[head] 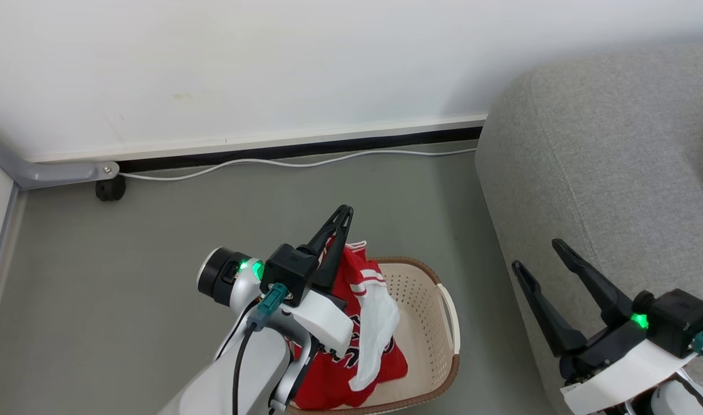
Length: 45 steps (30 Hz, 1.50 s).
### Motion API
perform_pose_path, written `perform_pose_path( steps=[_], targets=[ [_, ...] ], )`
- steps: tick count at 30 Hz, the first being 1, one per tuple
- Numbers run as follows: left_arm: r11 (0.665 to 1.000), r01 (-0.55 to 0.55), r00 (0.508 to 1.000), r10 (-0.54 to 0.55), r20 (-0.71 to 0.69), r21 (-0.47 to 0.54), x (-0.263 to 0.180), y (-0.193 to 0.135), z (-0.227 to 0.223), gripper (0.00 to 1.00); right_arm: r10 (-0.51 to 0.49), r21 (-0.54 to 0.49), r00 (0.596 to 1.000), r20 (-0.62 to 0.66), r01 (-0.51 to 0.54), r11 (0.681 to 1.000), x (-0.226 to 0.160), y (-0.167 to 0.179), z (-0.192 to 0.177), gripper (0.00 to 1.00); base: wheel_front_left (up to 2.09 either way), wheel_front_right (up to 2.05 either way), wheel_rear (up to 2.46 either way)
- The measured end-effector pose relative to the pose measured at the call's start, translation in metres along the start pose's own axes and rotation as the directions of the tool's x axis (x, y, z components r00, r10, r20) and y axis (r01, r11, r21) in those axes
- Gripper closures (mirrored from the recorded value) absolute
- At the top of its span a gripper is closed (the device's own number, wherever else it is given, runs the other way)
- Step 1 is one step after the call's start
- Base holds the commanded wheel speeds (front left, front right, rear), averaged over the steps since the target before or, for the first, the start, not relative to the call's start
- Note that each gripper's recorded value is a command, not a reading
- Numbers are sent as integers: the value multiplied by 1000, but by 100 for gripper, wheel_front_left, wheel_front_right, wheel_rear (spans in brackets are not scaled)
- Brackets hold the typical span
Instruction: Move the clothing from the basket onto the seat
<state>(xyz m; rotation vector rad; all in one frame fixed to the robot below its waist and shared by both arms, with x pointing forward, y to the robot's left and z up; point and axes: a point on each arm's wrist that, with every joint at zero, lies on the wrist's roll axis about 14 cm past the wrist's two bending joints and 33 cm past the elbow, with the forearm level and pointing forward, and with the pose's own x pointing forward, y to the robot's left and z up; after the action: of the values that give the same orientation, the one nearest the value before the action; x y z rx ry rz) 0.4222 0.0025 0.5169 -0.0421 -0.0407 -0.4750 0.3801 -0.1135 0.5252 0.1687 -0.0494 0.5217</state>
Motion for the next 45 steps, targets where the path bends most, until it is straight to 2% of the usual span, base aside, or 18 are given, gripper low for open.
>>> perform_pose_path(
  steps=[17, 24, 32, 39, 45],
  targets=[
    [996, 85, 990, -87, 108, 27, 15, -18, 54, 100, -19, 12, 999, -27, 19, 1000, -8, 4, -11, 0, 0, 0, 0],
    [994, 99, 988, -103, 118, 34, 18, -21, 61, 100, 11, 20, 999, -50, -10, 1000, -6, 12, -19, 0, 0, 0, 0],
    [992, 117, 983, -121, 135, 41, 23, -28, 68, 100, 171, -28, 983, -67, -173, 984, 14, 42, -16, 0, 0, 0, 0],
    [992, 123, 984, -127, 125, 34, 23, -32, 63, 100, 333, -65, 942, -41, -335, 940, 37, 80, -4, 0, 0, 0, 0],
    [991, 131, 981, -134, 139, 31, 23, -37, 66, 100, 398, -56, 917, -11, -398, 916, 51, 104, 2, 0, 0, 0, 0]
  ],
)
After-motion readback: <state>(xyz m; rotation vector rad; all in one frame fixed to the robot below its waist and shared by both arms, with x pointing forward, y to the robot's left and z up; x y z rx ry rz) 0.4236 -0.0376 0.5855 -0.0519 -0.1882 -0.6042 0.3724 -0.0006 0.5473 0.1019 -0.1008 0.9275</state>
